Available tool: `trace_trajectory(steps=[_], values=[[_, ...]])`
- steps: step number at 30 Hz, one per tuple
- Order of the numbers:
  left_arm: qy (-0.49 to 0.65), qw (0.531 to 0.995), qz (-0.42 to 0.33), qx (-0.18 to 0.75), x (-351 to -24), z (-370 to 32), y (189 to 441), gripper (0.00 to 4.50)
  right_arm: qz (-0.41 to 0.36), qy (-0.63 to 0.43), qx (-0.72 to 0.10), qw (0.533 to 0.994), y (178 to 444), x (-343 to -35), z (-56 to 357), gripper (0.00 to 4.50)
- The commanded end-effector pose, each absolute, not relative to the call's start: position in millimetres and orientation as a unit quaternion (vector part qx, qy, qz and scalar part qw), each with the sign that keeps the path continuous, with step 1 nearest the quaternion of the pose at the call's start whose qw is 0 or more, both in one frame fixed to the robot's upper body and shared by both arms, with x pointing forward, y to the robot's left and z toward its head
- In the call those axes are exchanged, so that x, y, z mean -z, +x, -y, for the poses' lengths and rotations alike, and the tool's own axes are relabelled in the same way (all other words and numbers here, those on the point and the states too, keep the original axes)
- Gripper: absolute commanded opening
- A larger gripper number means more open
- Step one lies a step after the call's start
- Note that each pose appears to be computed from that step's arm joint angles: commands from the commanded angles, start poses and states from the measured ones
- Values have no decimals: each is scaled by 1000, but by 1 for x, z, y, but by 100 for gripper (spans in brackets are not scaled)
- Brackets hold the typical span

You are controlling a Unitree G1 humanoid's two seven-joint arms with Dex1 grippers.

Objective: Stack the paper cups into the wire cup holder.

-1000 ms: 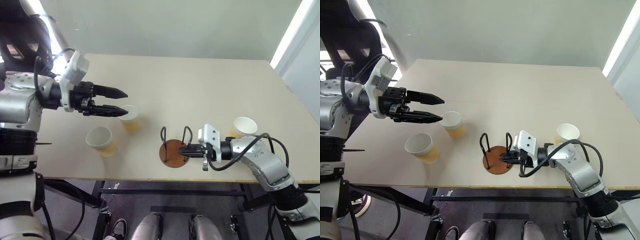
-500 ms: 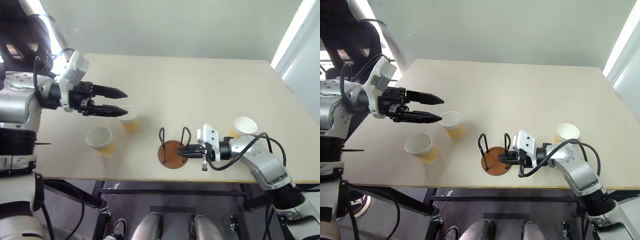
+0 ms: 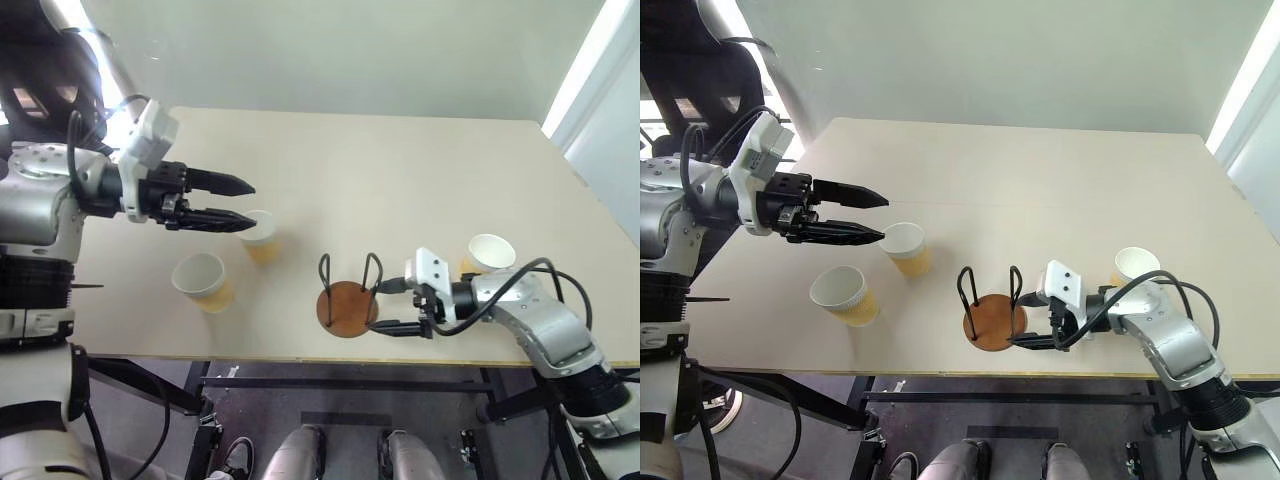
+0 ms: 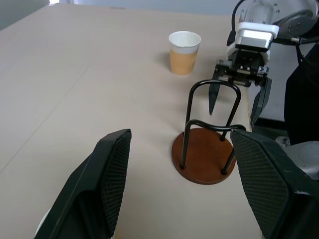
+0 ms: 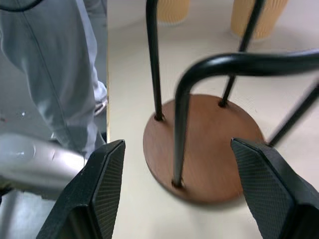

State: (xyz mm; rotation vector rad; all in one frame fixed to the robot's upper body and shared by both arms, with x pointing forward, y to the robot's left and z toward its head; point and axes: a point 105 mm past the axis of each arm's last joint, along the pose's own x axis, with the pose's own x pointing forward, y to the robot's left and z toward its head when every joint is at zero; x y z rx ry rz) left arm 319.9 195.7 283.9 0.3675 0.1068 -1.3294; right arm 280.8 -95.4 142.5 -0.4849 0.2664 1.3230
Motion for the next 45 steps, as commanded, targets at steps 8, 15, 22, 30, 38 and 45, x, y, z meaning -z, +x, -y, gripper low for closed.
trace_trajectory(steps=[8, 15, 22, 30, 38, 45], values=[[185, 759, -22, 624, -300, -196, 311, 341, -133, -366, -519, 761, 265, -212, 170, 352], [183, 760, -22, 623, -296, -195, 313, 341, -139, -459, -413, 774, 283, -255, 216, 352], [185, 759, -20, 624, -293, -192, 316, 341, -180, -442, -404, 781, 310, -220, 233, 352], [190, 764, -24, 616, -294, -197, 311, 341, -216, -441, -423, 761, 330, -187, 239, 352], [192, 773, -33, 604, -295, -204, 304, 341, -235, -451, -433, 744, 335, -165, 242, 336], [194, 776, -34, 599, -297, -205, 302, 341, -228, -465, -429, 740, 346, -161, 239, 120]])
